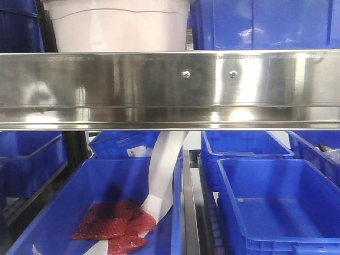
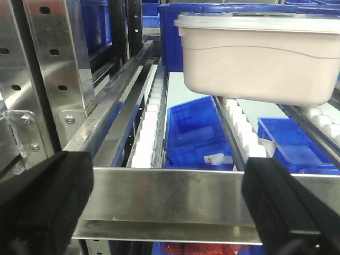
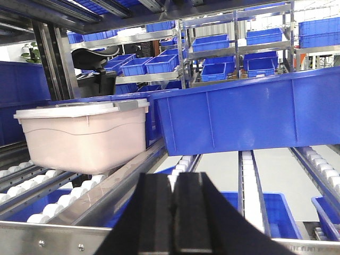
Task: Grab white bin and place on right shelf
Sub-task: 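Open both grippers and withdraw them below the shelf edge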
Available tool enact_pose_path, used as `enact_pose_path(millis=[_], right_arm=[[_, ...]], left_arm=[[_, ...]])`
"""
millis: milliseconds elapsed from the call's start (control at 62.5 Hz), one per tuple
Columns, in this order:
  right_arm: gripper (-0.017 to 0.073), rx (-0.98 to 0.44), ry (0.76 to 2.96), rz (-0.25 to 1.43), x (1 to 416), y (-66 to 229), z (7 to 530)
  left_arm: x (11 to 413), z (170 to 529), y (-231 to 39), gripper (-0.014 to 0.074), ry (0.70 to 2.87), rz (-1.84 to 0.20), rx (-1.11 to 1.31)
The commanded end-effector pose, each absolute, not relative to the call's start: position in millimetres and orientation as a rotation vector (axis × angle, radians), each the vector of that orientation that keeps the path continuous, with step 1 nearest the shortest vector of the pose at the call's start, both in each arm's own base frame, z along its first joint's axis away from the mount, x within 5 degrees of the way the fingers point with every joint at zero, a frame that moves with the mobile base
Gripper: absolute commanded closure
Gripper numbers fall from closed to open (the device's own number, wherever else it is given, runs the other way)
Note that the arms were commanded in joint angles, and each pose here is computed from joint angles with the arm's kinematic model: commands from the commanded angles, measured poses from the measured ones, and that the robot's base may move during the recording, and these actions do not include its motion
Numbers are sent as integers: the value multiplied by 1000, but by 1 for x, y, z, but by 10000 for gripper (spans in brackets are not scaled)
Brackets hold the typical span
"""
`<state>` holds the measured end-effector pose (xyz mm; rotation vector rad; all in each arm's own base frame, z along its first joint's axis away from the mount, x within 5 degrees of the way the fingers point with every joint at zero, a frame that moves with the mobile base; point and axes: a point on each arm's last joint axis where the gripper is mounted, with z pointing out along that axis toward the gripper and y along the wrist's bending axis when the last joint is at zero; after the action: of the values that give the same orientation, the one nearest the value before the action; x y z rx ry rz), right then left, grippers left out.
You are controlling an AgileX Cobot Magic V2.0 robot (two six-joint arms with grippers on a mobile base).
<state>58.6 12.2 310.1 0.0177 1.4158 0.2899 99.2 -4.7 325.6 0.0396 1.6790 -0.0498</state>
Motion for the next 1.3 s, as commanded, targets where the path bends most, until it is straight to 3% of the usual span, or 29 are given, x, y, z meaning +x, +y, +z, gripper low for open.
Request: enact_pose_path(millis=[0, 400, 704, 1280], right_arm=[[491, 51, 1365, 263, 58, 8, 321], [491, 51, 1365, 263, 58, 8, 321], [491, 50, 1366, 264, 58, 9, 321], [491, 48, 1368, 266, 58, 9, 321]], left_arm=[[99, 341, -3, 711, 1584, -52, 7], [99, 341, -3, 711, 1585, -52, 7], [85, 321, -2, 711, 1582, -69, -30], [56, 200, -2, 711, 1492, -80, -23]])
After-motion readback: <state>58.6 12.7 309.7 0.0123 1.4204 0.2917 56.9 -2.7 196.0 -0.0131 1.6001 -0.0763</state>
